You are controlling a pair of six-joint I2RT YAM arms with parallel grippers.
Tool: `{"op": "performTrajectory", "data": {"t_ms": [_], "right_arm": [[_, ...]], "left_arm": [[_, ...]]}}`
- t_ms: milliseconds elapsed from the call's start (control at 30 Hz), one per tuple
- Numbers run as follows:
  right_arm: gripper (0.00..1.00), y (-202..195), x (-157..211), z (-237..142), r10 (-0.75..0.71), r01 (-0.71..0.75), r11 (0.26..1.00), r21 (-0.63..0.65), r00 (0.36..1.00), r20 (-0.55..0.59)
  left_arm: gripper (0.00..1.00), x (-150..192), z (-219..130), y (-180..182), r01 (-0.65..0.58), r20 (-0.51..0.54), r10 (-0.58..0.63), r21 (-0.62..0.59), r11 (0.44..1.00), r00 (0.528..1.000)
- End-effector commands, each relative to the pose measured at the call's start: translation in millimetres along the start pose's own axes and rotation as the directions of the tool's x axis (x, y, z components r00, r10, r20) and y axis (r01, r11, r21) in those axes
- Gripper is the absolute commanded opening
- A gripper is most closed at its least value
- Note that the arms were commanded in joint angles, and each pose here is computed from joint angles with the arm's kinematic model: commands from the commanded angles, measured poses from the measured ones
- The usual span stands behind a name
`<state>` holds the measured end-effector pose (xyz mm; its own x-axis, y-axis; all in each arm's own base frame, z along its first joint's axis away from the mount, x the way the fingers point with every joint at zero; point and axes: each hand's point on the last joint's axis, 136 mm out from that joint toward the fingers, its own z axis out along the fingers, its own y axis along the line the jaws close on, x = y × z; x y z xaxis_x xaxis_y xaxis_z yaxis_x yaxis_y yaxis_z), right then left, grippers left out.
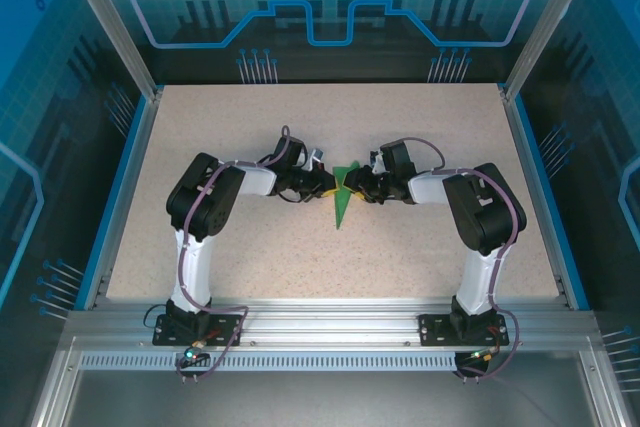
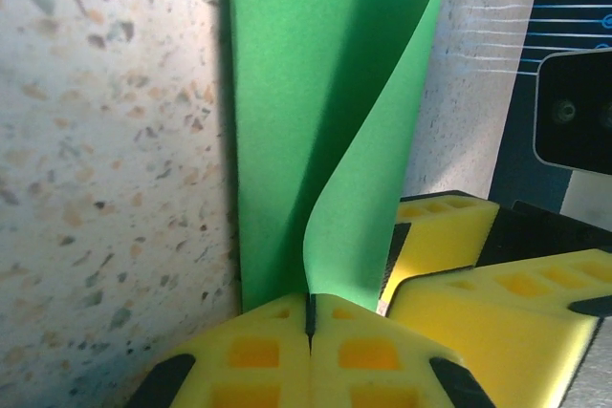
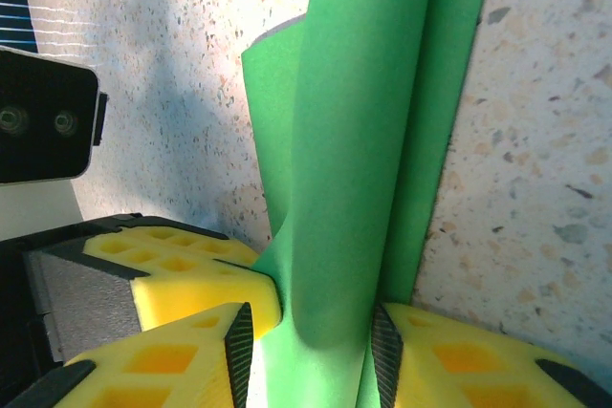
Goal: Fold a paper plane with a square sheet of paper (fold left side to right side)
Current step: Fold the wing for the fifth time at the center of the table.
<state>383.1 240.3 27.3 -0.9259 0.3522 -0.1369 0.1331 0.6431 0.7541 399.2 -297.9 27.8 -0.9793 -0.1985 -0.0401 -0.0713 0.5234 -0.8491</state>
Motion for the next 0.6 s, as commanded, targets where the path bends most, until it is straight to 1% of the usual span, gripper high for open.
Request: {"op": "performTrajectory", "data": {"t_ms": [0, 567], "right_arm": [[0.4, -39, 26, 14, 0.044, -0.034, 0.992, 0.123, 0.996, -0.077], [0.4, -49, 28, 15, 0.073, -0.056, 0.982, 0.18, 0.993, -0.088]], "left_arm": [[0.02, -5, -1, -1, -0.032, 0.003, 0.032, -0.009, 0.999, 0.999], [0.03, -10, -4, -2, -0.087, 0.012, 0.088, -0.055, 0.995, 0.996]]}}
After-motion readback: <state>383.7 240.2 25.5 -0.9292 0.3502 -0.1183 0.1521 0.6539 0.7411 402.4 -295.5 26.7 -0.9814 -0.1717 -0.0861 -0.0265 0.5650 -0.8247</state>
